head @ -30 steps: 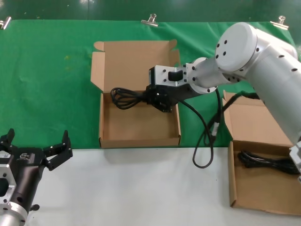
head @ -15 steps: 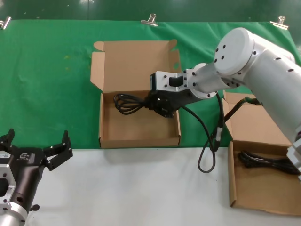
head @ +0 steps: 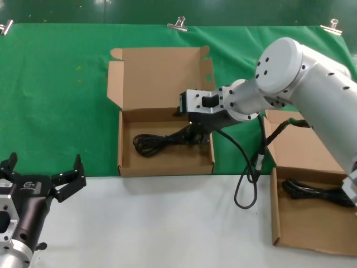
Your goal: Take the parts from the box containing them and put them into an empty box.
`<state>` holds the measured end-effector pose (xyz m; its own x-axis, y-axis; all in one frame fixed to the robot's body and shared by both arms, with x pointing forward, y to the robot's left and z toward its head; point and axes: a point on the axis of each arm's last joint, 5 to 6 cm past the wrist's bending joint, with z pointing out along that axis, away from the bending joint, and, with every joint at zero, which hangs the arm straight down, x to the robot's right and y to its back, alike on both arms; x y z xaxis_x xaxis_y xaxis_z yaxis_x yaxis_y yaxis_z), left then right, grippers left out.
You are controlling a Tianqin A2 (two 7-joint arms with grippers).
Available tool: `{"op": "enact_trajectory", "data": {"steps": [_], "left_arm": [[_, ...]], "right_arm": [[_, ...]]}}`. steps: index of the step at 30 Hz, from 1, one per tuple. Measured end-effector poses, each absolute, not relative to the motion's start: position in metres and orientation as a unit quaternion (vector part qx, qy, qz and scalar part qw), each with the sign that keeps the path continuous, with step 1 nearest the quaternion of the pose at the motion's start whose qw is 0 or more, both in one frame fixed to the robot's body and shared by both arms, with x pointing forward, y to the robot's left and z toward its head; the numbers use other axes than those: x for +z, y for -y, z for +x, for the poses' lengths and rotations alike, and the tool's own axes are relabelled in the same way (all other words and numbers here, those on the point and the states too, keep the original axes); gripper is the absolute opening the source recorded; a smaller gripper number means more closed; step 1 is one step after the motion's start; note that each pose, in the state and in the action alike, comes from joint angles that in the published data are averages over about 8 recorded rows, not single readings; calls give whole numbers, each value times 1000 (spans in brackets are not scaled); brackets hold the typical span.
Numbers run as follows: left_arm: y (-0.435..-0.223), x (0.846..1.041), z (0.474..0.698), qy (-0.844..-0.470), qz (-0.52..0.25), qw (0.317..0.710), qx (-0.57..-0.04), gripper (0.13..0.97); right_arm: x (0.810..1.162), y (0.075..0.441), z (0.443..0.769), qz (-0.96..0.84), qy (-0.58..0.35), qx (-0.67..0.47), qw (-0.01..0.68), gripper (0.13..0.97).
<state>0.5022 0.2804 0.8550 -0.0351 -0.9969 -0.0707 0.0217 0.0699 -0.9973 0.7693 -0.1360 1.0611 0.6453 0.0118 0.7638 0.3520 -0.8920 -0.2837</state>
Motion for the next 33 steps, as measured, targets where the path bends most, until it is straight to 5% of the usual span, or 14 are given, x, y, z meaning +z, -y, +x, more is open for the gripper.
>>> {"op": "enact_trajectory", "data": {"steps": [7, 24, 33], "left_arm": [[-280, 855, 502, -521, -468, 513, -496, 966], [-280, 855, 502, -521, -468, 513, -496, 966], [-280, 855, 502, -521, -468, 513, -496, 966]], "right_arm": [[1058, 159, 768, -882, 87, -414, 205, 391], [1018, 174, 752, -864, 38, -425, 268, 770], [980, 171, 733, -833, -12, -436, 341, 897]]}}
